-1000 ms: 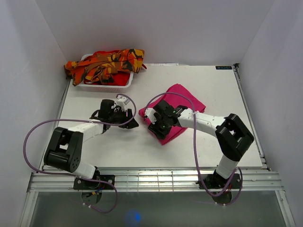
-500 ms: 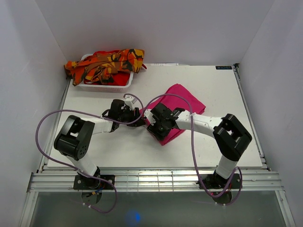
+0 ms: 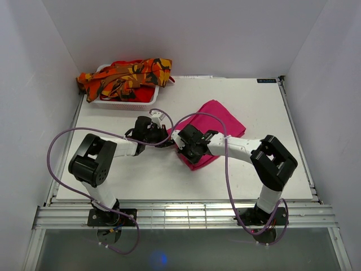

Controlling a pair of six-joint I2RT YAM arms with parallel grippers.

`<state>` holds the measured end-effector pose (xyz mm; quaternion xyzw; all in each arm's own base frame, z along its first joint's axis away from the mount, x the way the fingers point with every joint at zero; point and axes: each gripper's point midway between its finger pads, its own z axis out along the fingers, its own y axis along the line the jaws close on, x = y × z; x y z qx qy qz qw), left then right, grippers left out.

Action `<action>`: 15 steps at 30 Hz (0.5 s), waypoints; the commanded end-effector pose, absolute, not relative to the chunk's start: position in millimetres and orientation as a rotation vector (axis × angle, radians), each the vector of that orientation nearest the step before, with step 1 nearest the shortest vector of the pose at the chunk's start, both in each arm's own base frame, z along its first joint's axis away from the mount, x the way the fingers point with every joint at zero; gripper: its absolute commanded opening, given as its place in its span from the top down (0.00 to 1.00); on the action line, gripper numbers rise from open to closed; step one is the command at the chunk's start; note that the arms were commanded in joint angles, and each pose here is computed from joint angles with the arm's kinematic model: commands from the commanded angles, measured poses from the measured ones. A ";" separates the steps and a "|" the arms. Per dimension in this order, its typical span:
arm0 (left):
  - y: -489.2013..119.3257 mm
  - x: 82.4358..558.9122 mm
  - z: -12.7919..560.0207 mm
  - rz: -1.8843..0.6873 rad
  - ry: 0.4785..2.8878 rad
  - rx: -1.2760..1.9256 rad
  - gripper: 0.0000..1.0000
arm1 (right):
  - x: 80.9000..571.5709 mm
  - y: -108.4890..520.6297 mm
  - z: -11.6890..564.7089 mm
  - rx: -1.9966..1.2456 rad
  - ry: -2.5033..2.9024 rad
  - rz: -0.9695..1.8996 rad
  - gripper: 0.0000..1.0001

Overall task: Fold and stack the trousers
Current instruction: Fold the trousers

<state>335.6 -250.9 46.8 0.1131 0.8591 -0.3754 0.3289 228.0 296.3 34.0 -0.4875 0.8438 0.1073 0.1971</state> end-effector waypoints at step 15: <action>-196.9 388.8 83.8 -0.734 2.124 0.330 1.00 | 207.5 270.0 17.7 -1.406 2.404 0.276 0.92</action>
